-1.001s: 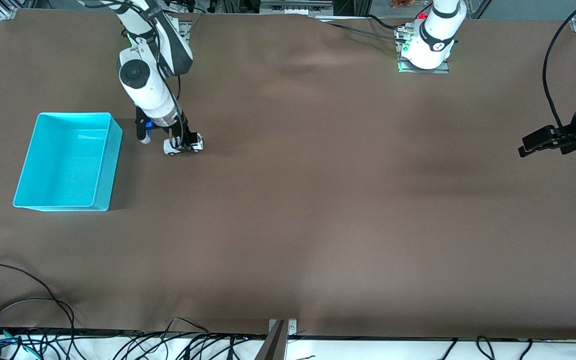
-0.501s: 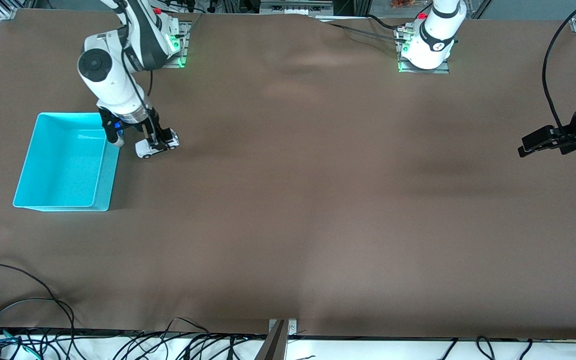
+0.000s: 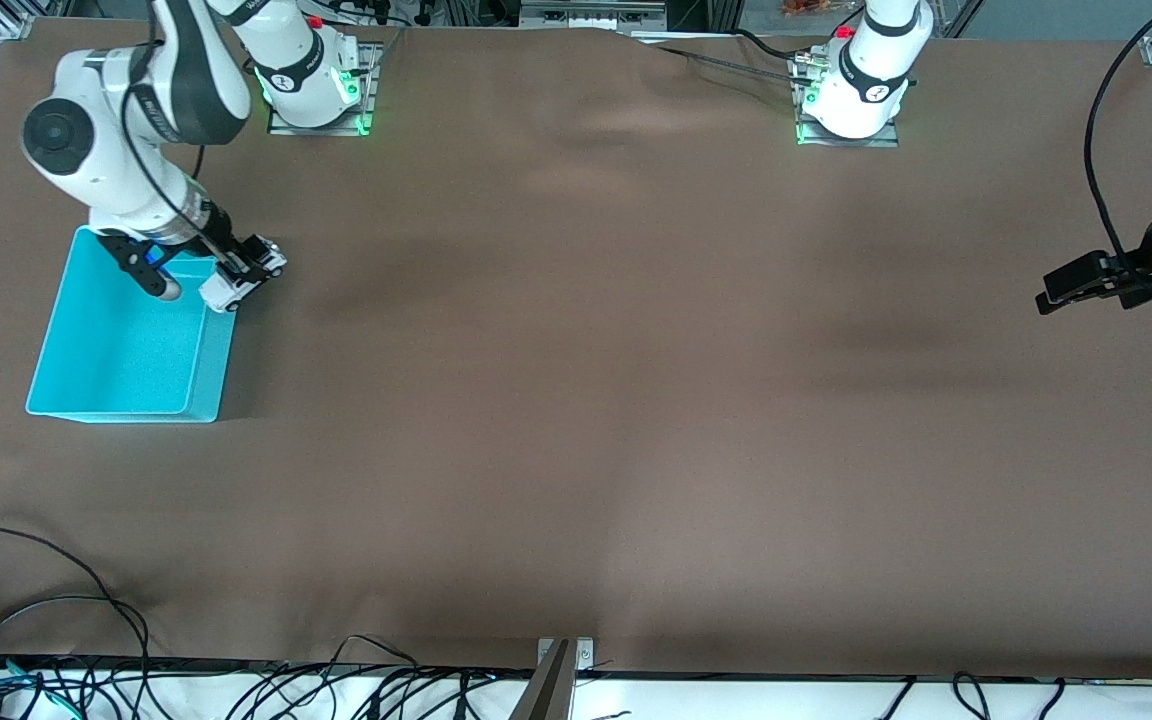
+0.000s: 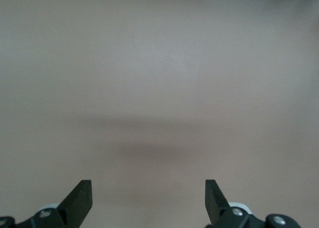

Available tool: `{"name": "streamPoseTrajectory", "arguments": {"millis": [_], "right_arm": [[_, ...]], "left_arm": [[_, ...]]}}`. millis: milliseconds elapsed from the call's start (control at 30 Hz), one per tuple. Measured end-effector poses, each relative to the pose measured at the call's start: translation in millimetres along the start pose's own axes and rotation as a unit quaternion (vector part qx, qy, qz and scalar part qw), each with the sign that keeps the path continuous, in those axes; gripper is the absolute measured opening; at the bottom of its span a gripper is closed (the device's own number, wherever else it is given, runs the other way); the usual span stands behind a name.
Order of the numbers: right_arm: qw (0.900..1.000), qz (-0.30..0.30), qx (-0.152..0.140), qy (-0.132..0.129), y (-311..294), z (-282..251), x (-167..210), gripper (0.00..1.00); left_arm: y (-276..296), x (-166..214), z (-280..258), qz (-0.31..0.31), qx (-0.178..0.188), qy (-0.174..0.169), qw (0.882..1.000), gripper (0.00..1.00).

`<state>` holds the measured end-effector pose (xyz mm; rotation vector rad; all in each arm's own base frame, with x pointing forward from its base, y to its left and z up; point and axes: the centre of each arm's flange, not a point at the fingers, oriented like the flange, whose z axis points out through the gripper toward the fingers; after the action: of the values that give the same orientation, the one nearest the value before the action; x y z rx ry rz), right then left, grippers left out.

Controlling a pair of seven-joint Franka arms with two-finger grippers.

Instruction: Wind and store white jeep toy

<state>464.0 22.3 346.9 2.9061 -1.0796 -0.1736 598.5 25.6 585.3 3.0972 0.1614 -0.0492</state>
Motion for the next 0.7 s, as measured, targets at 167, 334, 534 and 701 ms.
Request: {"name": "streamPoseTrajectory", "arguments": {"millis": [167,334,534,701], "right_arm": [[0.999,-0.042,0.001,-0.012,31.0,0.7,24.0,0.52],[0.997,-0.078,0.004,-0.019,66.8,1.7,48.5,0.52],[0.993,-0.117,-0.012,-0.013,114.2,4.1,76.0,0.52],[0.991,-0.132,-0.031,-0.017,143.3,13.1,90.7,0.52]], "left_arm": [[0.0,0.0,0.0,0.0,0.0,0.0,1.0,1.0],[0.0,0.0,0.0,0.0,0.0,0.0,1.0,1.0],[0.1,0.0,0.0,0.0,0.0,0.0,1.0,1.0],[0.1,0.0,0.0,0.0,0.0,0.0,1.0,1.0]]}}
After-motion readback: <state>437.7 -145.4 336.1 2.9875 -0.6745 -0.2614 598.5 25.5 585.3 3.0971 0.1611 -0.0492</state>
